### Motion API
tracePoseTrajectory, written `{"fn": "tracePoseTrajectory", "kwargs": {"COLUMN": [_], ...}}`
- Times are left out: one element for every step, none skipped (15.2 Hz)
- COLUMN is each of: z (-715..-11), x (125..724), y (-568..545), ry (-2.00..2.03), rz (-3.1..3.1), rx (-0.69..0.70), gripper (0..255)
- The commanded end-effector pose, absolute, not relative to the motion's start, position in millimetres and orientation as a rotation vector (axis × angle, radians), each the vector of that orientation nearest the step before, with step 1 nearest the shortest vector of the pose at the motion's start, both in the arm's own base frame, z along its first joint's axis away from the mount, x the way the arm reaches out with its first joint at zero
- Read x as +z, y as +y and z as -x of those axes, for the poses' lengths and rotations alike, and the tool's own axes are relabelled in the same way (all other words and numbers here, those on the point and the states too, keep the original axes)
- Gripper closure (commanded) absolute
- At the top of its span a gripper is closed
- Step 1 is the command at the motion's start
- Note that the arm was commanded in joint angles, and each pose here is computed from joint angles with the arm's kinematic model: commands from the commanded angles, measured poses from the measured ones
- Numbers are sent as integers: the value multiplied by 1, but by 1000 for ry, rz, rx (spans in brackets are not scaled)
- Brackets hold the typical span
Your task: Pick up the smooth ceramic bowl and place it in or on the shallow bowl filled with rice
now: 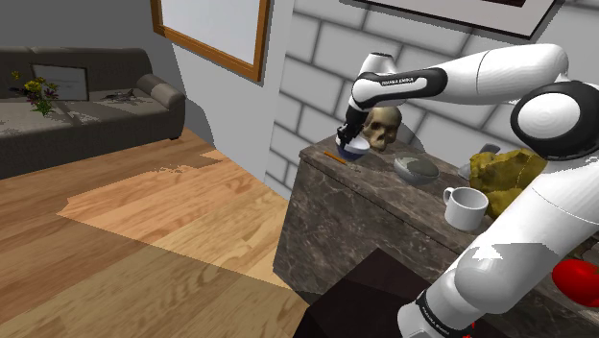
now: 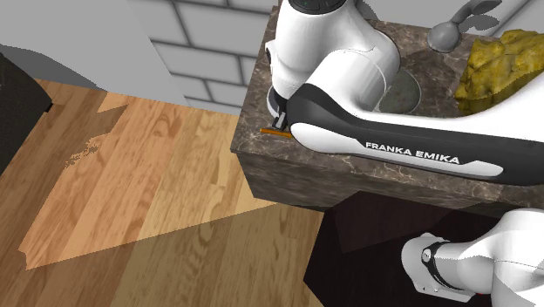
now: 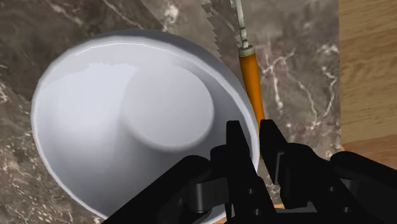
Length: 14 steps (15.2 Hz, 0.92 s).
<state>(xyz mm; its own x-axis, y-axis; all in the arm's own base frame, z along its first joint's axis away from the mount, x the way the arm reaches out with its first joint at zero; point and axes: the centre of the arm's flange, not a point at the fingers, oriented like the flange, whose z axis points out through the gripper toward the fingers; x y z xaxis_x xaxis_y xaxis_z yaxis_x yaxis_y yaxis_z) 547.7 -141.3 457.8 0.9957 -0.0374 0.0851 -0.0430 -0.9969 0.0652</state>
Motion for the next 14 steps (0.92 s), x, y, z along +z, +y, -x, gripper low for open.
{"fn": "tracePoseTrajectory", "kwargs": {"z": [-547,-547,-547,-547,-547,-547,-547,-547,-547,-547,-547,-547,-547,-547], "x": [466,471,476,482,487,492,497,503,508,513,519,524,529,534], "y": [-141,-141,-141,-141,-141,-141,-141,-141,-141,-141,-141,-141,-141,-141], "ry": [-62,-62,-62,-62,-62,-62,-62,-62,-62,-62,-62,-62,-62,-62], "rz": [-3071,-3071,-3071,-3071,-3071,-3071,-3071,-3071,-3071,-3071,-3071,-3071,-3071,-3071], "rx": [129,129,129,129,129,129,129,129,129,129,129,129,129,129], "gripper": [255,255,255,255,255,255,255,255,255,255,255,255,255,255]}}
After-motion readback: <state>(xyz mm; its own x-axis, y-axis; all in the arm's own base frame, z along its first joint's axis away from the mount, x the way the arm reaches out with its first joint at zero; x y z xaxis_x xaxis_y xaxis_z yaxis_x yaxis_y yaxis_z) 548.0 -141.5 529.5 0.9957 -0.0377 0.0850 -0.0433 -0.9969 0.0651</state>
